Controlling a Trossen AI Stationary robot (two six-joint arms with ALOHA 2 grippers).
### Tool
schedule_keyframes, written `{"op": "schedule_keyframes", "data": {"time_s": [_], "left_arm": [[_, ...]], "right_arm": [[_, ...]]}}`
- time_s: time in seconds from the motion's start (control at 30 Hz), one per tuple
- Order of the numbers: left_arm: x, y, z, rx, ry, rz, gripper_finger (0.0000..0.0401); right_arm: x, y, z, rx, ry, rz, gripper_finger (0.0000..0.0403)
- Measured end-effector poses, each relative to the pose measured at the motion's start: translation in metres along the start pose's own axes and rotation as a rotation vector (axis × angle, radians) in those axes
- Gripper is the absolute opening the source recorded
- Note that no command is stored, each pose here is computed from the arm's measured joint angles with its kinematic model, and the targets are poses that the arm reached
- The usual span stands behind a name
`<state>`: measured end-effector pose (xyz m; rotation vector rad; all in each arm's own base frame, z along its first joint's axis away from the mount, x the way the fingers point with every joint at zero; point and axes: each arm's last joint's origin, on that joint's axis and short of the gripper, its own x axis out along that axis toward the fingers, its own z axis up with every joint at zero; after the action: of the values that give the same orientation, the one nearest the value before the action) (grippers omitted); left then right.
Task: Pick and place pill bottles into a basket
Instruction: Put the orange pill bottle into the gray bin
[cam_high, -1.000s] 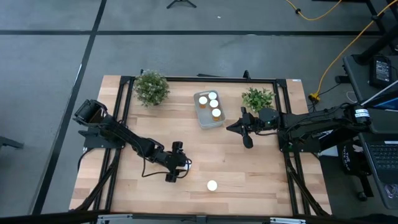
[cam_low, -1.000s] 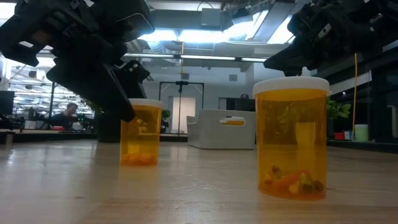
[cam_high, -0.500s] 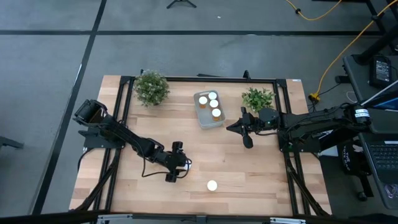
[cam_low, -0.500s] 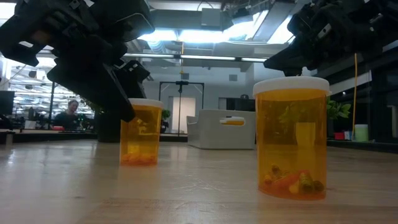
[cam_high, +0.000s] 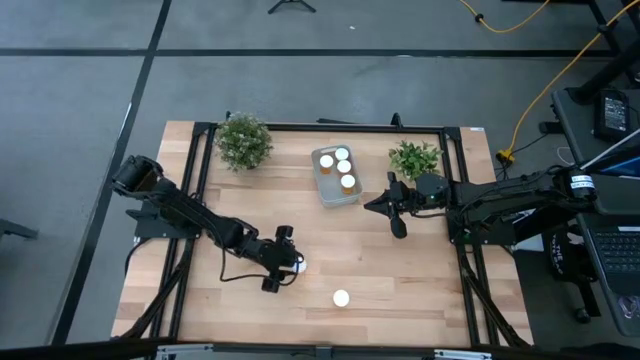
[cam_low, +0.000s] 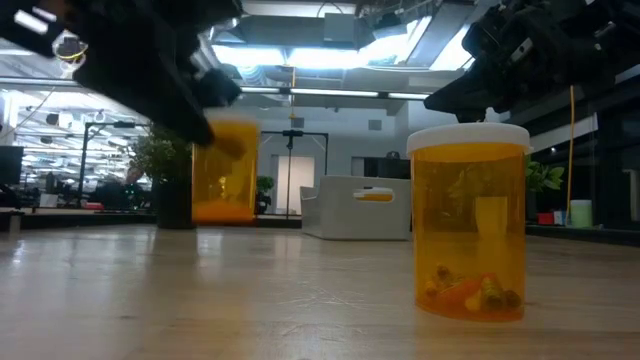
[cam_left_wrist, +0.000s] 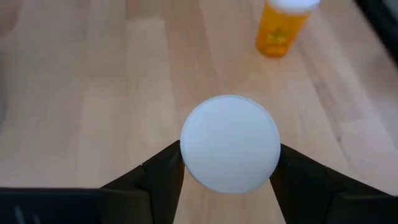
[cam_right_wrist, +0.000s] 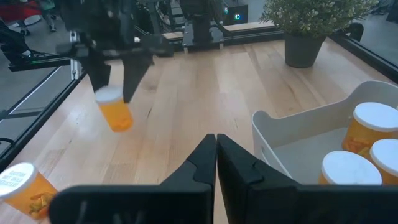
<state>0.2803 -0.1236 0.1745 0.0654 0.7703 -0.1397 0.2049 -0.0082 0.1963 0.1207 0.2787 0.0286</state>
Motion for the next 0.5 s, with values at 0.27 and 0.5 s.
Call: {"op": "schedule_keyframes", "data": {"time_s": [0.27,0.5], "left_arm": [[-0.035,0.010,0.013,0.070,-0.063,0.054,0.0210],[-0.059,0.029,0.025,0.033,-0.160,0.183,0.0210]], "right_arm": [[0.000,0.000,0.000,0.000,0.000,0.000,0.0018],[0.000,0.000,0.000,0.000,0.000,0.000,0.0018]]}}
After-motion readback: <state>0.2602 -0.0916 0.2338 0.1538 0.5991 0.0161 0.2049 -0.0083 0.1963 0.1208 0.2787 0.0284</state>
